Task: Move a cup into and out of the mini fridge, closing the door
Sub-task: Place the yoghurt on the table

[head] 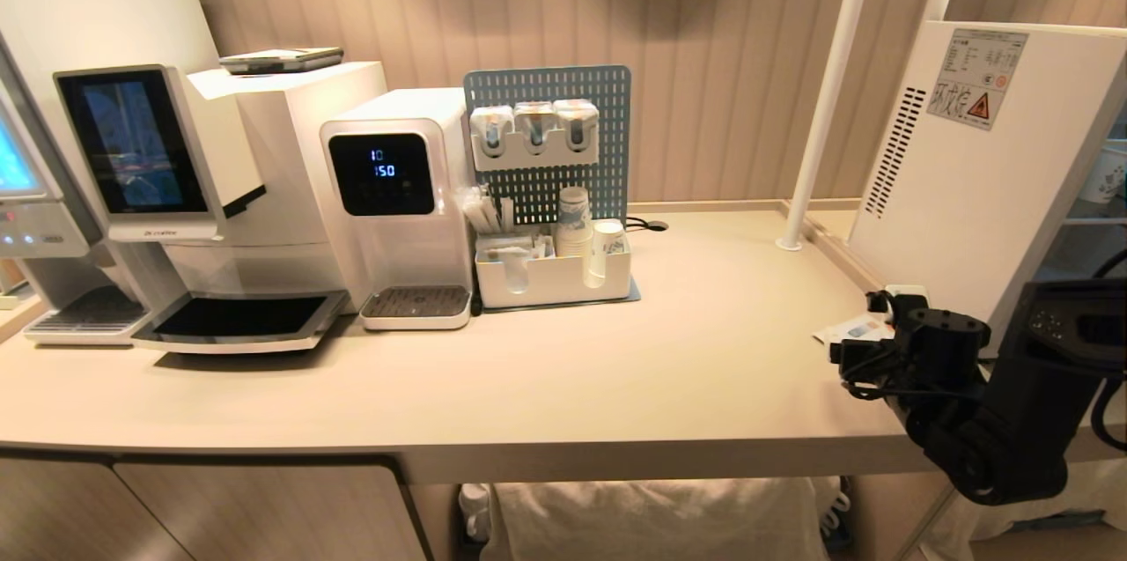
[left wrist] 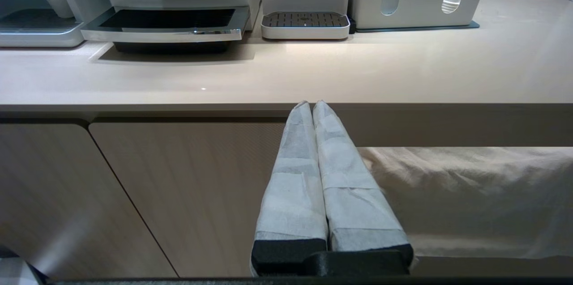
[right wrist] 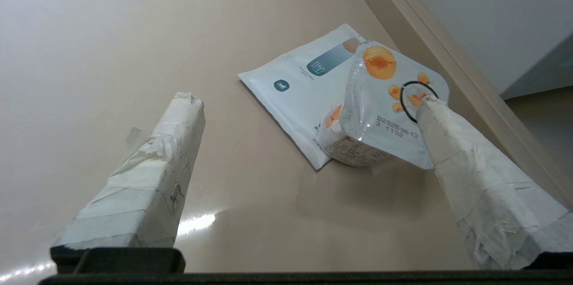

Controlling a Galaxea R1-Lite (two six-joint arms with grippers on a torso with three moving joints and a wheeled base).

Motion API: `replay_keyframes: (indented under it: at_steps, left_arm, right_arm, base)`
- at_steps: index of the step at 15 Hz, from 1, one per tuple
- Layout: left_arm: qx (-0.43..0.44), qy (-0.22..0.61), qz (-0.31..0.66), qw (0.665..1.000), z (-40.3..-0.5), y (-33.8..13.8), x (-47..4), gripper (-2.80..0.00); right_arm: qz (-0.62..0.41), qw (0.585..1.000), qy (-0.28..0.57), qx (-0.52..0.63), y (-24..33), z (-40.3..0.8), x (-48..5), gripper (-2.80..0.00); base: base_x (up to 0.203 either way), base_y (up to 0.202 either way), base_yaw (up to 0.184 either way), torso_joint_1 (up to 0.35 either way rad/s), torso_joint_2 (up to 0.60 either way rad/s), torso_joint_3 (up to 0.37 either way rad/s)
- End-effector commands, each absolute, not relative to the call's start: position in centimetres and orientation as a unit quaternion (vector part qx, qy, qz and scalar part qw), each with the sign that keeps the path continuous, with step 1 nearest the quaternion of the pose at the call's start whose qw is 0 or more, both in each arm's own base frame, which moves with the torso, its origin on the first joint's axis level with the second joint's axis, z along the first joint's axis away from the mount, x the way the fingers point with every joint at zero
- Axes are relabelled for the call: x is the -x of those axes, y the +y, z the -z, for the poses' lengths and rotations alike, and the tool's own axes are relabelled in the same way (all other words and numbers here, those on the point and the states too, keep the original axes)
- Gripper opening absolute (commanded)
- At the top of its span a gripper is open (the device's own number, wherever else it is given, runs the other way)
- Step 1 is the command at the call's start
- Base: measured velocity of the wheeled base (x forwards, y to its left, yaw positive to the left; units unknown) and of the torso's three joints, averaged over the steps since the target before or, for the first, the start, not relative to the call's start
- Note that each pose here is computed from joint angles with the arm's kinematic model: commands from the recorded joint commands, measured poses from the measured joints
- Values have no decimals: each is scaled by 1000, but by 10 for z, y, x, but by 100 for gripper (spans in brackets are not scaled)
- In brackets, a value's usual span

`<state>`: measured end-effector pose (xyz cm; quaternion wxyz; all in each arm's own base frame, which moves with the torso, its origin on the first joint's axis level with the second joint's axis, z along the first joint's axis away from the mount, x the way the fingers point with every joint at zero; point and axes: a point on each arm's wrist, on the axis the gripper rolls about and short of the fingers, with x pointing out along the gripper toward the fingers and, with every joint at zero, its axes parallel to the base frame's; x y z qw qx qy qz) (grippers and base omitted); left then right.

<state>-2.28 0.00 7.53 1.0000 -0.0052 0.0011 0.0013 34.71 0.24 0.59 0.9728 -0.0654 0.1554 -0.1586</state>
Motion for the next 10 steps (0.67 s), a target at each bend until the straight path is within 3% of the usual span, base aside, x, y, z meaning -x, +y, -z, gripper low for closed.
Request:
replay_keyframes:
  at_steps: [1,6,10]
  left_arm:
    - [5,2,-2,1000,-75,0,23,-280]
    - [5,2,-2,1000,-75,0,23,-280]
    - [5,2,-2,1000,-75,0,23,-280]
  right_arm:
    - [146,979,128,59,10,-40,-324,-280]
    - [80,995,48,32,44,-118,-230,-280]
    - [159,987,-10,12,39,-173,-155,-280]
  base:
    - [0,0,0,0,0,0]
    - [0,0,0,0,0,0]
    - [0,0,0,0,0,0]
